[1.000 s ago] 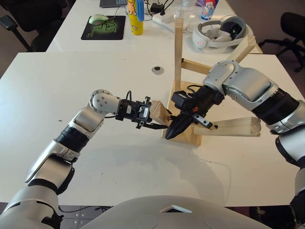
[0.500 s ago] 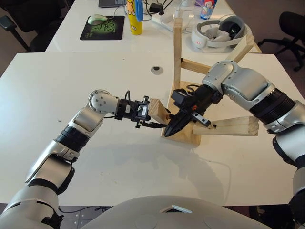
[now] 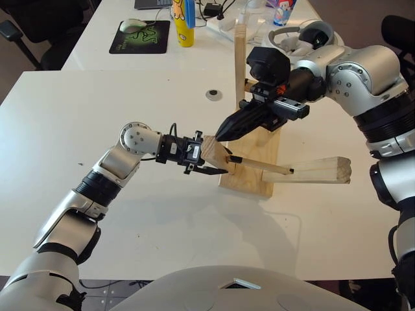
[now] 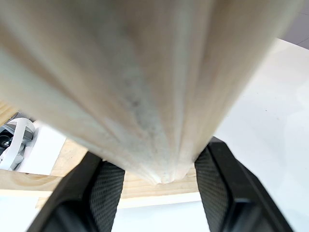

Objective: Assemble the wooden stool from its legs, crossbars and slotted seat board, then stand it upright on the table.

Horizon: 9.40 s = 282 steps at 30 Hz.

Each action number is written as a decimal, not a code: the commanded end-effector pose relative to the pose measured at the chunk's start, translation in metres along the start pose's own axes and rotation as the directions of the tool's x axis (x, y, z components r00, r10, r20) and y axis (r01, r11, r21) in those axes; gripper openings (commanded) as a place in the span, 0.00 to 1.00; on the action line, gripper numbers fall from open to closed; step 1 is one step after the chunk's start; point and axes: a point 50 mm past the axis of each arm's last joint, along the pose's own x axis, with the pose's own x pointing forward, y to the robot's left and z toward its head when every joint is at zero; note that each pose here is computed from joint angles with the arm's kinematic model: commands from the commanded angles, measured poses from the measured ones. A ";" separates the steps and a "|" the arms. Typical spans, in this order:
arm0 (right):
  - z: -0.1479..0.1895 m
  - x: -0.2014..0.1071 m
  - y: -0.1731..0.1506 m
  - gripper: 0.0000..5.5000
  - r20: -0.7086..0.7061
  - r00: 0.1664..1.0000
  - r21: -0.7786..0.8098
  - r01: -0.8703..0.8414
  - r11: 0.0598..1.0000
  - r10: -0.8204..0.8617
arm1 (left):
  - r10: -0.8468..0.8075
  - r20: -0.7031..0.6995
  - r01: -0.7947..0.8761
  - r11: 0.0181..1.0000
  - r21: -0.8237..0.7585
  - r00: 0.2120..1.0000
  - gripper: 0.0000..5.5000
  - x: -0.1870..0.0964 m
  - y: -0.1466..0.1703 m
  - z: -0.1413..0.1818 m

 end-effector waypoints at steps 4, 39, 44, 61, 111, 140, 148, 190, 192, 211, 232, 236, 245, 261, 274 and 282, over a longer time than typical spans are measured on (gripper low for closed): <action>-0.101 -0.008 -0.031 0.00 -0.447 0.881 0.018 0.181 0.983 -0.154 | -0.164 -0.244 0.159 0.986 -0.039 0.956 0.37 -0.005 -0.022 -0.026; -0.082 0.004 0.000 0.00 -0.414 0.906 -0.098 0.050 0.994 -0.087 | -0.125 -0.241 0.107 0.991 -0.085 0.963 0.37 -0.008 -0.031 -0.031; -0.094 0.012 0.009 0.00 -0.452 0.892 -0.074 -0.004 0.997 -0.030 | -0.128 -0.238 0.112 0.991 -0.078 0.963 0.37 -0.006 -0.030 -0.031; -0.009 -0.015 -0.020 0.00 -0.198 0.950 -0.256 0.187 0.948 -0.241 | -0.131 -0.233 0.114 0.990 -0.086 0.964 0.37 -0.004 -0.034 -0.030; 0.058 -0.049 -0.031 0.00 0.580 0.770 0.002 0.327 0.945 -0.268 | -0.173 -0.246 0.153 0.983 -0.099 0.954 0.37 -0.003 -0.038 -0.032; -0.044 -0.128 0.030 0.00 0.679 -0.445 0.715 0.581 0.389 -0.584 | -0.080 -0.014 0.059 0.841 -0.538 0.997 0.37 -0.021 -0.063 0.011; -0.046 -0.135 0.030 0.00 0.666 -0.451 0.730 0.561 0.392 -0.595 | -0.018 -0.209 -0.070 0.912 -0.405 0.978 0.37 -0.024 -0.077 -0.022; -0.001 -0.190 0.046 0.00 0.641 -0.620 0.735 0.666 0.129 -0.452 | 0.456 -0.384 -0.589 0.706 -0.393 0.803 0.63 -0.055 -0.116 -0.019; 0.016 -0.197 0.057 0.00 0.668 -0.624 0.736 0.635 0.235 -0.405 | 0.457 -0.382 -0.588 0.706 -0.394 0.804 0.63 -0.054 -0.116 -0.020; -0.153 -0.178 0.020 0.00 -0.136 -0.279 -0.490 0.853 -0.180 -0.950 | 0.478 -0.387 -0.610 0.689 -0.392 0.789 0.63 -0.052 -0.120 -0.019; -0.196 -0.097 0.027 0.00 -0.425 0.248 -0.435 0.787 0.437 -0.870 | 0.490 -0.378 -0.615 0.685 -0.391 0.786 0.63 -0.045 -0.122 -0.014; -0.191 -0.076 0.000 0.00 -0.340 0.252 -0.467 0.791 0.395 -0.906 | 0.492 -0.371 -0.614 0.686 -0.392 0.787 0.63 -0.042 -0.120 -0.014; -0.131 -0.023 -0.066 0.00 -0.044 0.241 -0.431 0.871 0.236 -0.969 | 0.496 -0.364 -0.613 0.683 -0.396 0.788 0.63 -0.040 -0.117 -0.015; -0.137 -0.004 -0.073 0.00 0.023 0.110 -0.365 0.926 0.094 -0.994 | 0.571 -0.322 -0.655 0.631 -0.416 0.755 0.63 -0.026 -0.108 -0.015; -0.133 -0.011 -0.077 0.00 0.094 -0.046 -0.187 0.980 -0.063 -0.995 | 0.753 -0.373 -0.833 0.424 -0.355 0.542 0.63 -0.035 -0.076 -0.028; -0.133 -0.015 -0.076 0.00 0.098 -0.136 -0.086 0.986 -0.144 -0.986 | 0.789 -0.463 -0.911 0.303 -0.278 0.404 0.63 -0.048 -0.068 -0.042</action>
